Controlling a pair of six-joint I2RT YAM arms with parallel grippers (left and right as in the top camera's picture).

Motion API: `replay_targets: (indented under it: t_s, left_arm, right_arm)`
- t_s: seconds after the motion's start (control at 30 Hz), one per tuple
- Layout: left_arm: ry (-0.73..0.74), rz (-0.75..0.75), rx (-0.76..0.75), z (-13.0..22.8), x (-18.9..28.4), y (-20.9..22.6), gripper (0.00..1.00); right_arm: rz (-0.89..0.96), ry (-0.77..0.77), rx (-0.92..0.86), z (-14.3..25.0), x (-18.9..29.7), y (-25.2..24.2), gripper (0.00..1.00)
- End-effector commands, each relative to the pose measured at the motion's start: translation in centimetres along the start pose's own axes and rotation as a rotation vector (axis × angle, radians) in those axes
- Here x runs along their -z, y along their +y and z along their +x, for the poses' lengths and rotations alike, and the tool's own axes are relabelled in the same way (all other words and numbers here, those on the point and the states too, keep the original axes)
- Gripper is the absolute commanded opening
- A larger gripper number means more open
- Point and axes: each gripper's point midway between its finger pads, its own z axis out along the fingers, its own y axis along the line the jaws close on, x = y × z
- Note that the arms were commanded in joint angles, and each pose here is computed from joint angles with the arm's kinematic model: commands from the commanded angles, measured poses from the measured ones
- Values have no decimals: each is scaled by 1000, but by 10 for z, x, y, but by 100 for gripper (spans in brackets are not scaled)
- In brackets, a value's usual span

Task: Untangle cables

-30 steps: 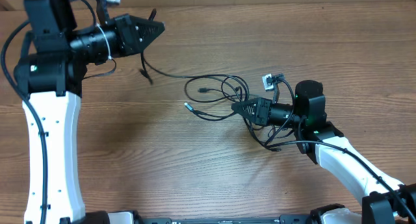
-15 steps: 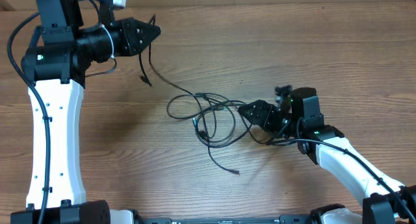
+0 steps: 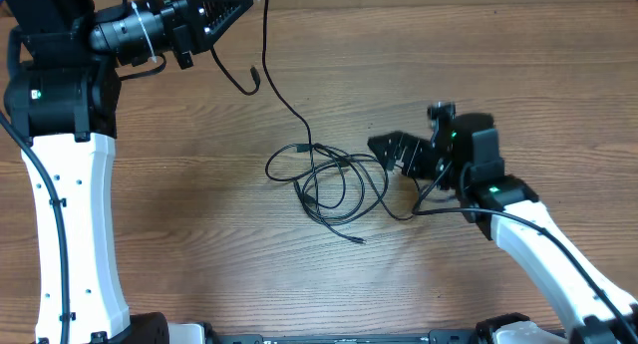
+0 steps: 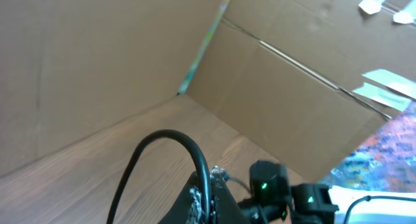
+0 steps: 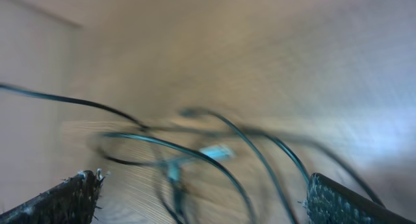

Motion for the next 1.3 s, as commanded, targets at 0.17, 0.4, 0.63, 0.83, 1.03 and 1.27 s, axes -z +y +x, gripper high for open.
replay_targets:
  t_s: [0.17,0.4,0.63,0.83,1.03,1.27]
  left_arm:
    - [-11,113,-39,-14,-10,-42,4]
    - [-6,126,-5,-13,-13,-46,4]
    - [7,131,43,-10,-15,-47,4]
    - [51,155,104,4,-27,-55,4]
    - [95,-67,228,35,-32,-10,4]
    - [168,-297,320,68,-24,31,4]
  right_arm:
    - [-232,-183,454,-38,5,90,100]
    - [-275,-215,557,-13,-56,115,96]
    - [-394,-262,619,4,-84,149,82]
    - [-394,-332,629,-20,-93,174,63]
    - [-385,-311,592,-26,-90,177,4]
    - [-342,-433,575,-85,-33,168,4]
